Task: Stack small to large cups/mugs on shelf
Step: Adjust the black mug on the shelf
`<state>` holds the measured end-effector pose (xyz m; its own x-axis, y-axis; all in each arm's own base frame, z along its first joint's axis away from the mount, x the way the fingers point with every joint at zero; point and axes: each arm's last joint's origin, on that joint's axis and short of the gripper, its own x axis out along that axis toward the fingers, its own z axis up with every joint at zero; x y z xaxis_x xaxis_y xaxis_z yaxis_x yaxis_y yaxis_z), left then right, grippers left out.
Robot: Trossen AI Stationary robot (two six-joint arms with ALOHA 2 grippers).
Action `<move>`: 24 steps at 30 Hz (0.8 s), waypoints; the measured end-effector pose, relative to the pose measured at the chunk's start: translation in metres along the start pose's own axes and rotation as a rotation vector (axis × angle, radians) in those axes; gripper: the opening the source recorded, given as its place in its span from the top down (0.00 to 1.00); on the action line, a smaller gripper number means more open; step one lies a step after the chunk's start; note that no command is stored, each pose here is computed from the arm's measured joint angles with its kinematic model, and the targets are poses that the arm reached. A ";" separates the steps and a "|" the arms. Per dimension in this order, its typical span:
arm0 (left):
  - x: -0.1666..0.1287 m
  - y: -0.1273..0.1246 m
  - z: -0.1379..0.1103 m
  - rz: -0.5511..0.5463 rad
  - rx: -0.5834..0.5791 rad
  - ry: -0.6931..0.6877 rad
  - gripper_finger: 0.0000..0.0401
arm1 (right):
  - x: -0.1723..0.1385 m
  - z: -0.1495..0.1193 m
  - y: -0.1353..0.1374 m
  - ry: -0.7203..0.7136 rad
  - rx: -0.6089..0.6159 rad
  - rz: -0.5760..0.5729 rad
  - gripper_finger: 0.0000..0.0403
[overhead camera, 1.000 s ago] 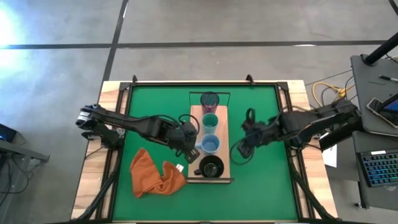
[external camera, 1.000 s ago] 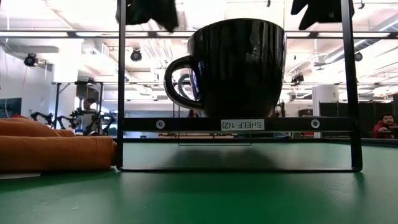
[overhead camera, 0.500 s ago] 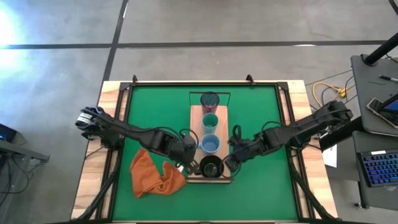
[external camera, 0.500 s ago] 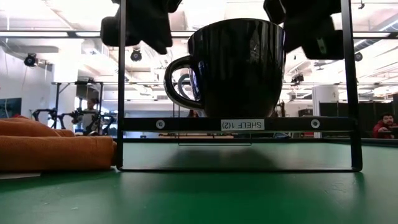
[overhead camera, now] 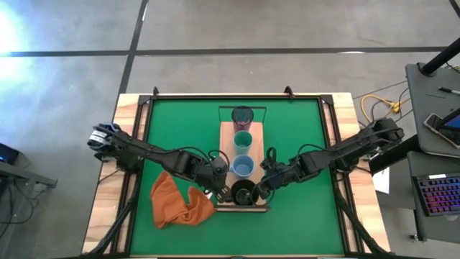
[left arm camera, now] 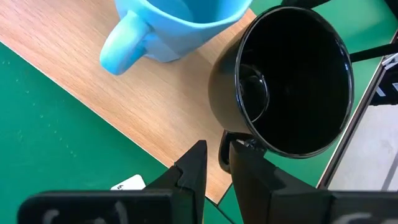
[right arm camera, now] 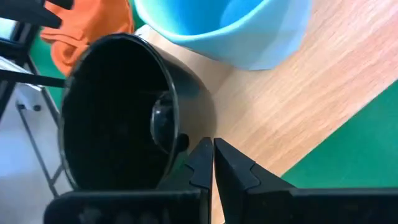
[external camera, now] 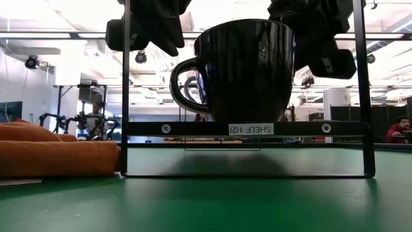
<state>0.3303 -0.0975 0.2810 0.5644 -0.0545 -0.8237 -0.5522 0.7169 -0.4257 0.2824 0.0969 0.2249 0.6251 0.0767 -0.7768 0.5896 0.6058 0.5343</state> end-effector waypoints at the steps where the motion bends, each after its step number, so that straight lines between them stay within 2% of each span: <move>1: 0.000 0.000 0.000 0.000 -0.001 0.000 0.86 | 0.002 0.000 0.000 0.002 -0.008 -0.006 0.98; 11: 0.006 -0.001 -0.001 -0.041 -0.007 -0.021 0.86 | 0.013 -0.001 0.010 0.058 -0.052 0.035 0.98; 24: 0.014 0.003 -0.005 -0.062 -0.057 -0.016 0.86 | -0.001 -0.001 0.007 0.068 -0.091 0.024 0.98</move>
<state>0.3340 -0.0997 0.2663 0.6077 -0.0863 -0.7894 -0.5497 0.6717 -0.4967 0.2860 0.1018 0.2292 0.6005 0.1432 -0.7867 0.5242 0.6725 0.5225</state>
